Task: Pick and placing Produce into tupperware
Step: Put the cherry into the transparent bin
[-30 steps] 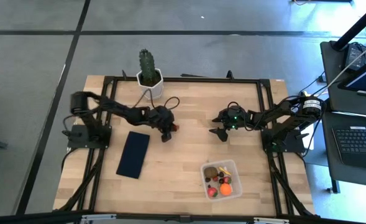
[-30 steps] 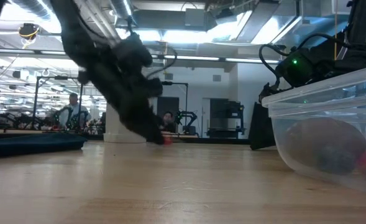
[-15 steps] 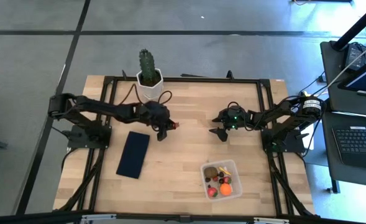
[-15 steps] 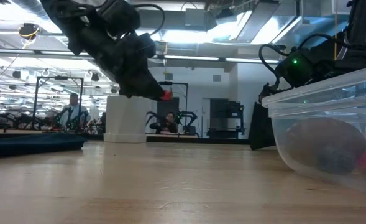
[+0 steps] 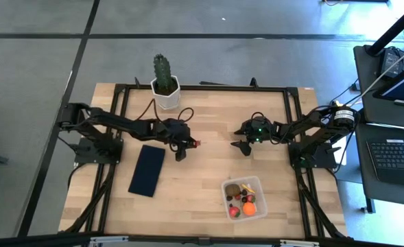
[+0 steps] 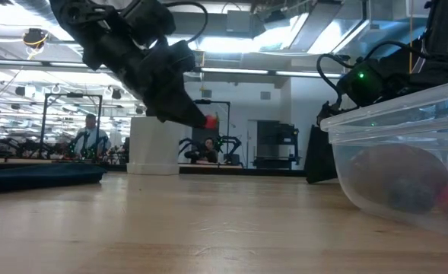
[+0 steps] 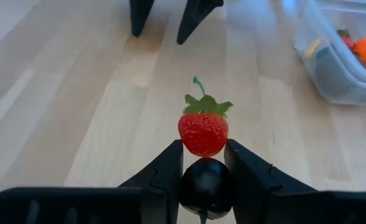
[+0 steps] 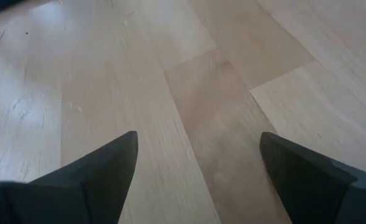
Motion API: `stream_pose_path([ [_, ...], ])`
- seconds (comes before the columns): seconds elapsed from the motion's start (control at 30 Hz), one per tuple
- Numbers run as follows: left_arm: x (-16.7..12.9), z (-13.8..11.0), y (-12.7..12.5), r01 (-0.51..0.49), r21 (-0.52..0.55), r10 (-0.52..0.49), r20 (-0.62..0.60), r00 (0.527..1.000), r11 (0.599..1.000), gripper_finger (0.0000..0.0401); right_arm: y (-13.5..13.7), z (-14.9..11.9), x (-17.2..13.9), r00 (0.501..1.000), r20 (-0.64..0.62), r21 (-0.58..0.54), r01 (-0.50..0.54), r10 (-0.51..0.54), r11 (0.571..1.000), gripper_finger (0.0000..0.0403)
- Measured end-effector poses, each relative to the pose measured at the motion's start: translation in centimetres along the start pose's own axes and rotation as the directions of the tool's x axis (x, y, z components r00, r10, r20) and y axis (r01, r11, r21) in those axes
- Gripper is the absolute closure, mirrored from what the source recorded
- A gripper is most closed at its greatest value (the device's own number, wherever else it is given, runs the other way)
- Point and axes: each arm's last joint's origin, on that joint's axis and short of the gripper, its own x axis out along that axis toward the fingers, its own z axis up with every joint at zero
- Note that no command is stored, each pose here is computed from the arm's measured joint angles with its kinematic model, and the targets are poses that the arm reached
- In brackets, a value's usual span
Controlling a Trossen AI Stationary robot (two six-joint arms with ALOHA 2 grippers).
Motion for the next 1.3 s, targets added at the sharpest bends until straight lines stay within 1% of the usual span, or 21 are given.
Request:
stream_pose_path([
  [0.17,1.2,-0.8,0.0,-0.001,-0.004,0.001,-0.035,0.999,1.000,0.0298,0.0,0.0,0.0,1.000,0.002,0.000,0.000,0.000,1.000,0.0063],
  [0.3,2.7,-2.0,0.3,-0.008,-0.009,0.007,-0.077,0.997,1.000,0.0307,0.0,0.0,0.0,1.000,0.002,0.000,-0.001,0.001,1.000,0.0063],
  [0.5,4.7,-3.4,0.6,-0.004,-0.013,0.003,-0.086,0.996,1.000,0.0306,0.0,0.0,0.0,1.000,0.004,0.000,-0.001,0.001,1.000,0.0063],
  [0.63,5.2,-3.9,0.7,-0.010,-0.033,0.006,-0.108,0.994,0.999,0.0295,0.0,0.1,0.0,1.000,0.005,0.000,-0.001,0.001,1.000,0.0063],
  [0.8,5.2,-4.0,0.6,-0.005,-0.028,0.002,-0.110,0.994,1.000,0.0308,0.0,0.1,0.0,1.000,0.005,0.000,-0.001,0.001,1.000,0.0063],
  [0.97,5.1,-3.8,0.5,0.004,-0.011,-0.005,-0.105,0.994,1.000,0.0308,0.0,0.1,0.0,1.000,0.005,0.003,-0.001,0.001,1.000,0.0063],
  [1.03,4.9,-3.6,0.5,0.023,-0.012,-0.024,-0.102,0.994,1.000,0.0303,0.0,0.1,0.0,1.000,0.005,0.003,-0.001,0.001,1.000,0.0063],
  [1.13,4.4,-2.4,0.1,0.052,-0.025,-0.054,-0.078,0.995,0.998,0.0295,0.0,0.1,0.0,1.000,0.005,0.003,-0.001,0.001,1.000,0.0063],
  [1.2,4.0,-1.0,-0.6,0.118,-0.015,-0.119,-0.037,0.992,0.993,0.0300,0.0,0.1,0.0,1.000,0.005,0.003,-0.001,0.001,1.000,0.0063],
  [1.3,3.8,1.2,-2.5,0.247,0.047,-0.248,0.015,0.969,0.968,0.0309,0.0,0.1,0.0,1.000,0.006,0.000,-0.001,0.001,1.000,0.0063],
])
